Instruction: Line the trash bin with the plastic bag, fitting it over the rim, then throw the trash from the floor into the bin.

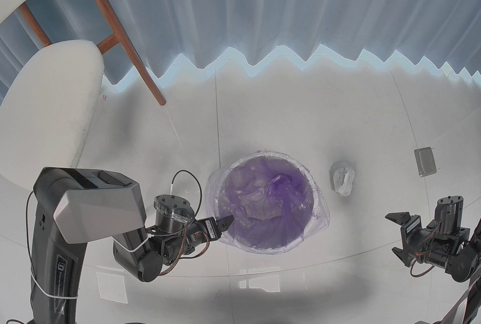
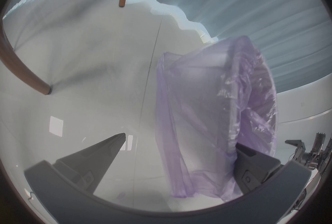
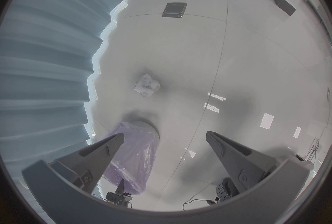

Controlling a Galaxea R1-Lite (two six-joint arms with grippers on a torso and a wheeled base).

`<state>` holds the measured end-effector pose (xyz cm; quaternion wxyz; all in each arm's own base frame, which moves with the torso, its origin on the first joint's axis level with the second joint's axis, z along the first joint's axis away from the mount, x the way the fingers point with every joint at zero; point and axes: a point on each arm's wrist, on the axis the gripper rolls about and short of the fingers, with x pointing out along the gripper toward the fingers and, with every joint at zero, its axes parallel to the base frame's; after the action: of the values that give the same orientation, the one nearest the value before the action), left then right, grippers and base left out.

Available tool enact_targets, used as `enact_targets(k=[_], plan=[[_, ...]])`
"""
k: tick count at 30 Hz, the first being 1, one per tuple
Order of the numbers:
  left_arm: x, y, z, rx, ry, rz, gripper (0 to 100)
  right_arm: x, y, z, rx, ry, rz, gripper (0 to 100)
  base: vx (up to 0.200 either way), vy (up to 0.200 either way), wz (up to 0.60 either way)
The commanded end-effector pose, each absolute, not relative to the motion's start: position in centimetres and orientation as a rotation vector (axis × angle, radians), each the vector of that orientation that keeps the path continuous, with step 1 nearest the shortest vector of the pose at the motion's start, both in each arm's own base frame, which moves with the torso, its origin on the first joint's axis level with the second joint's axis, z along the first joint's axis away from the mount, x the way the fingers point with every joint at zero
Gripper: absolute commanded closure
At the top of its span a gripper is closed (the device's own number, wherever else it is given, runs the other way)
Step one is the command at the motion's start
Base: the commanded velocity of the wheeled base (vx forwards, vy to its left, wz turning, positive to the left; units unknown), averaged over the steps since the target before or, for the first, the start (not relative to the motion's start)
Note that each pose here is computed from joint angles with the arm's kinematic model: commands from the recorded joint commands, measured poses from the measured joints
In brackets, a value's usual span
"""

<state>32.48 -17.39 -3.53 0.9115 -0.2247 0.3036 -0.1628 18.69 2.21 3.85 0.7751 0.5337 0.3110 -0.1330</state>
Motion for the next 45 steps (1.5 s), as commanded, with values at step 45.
enact_targets(k=[45], plan=[[33.9, -17.9, -4.2, -0.444, 0.519, -0.382, 0, 18.8, 2.3, 2.9, 1.147, 0.701, -0.302, 0, 0.000, 0.000, 0.00]])
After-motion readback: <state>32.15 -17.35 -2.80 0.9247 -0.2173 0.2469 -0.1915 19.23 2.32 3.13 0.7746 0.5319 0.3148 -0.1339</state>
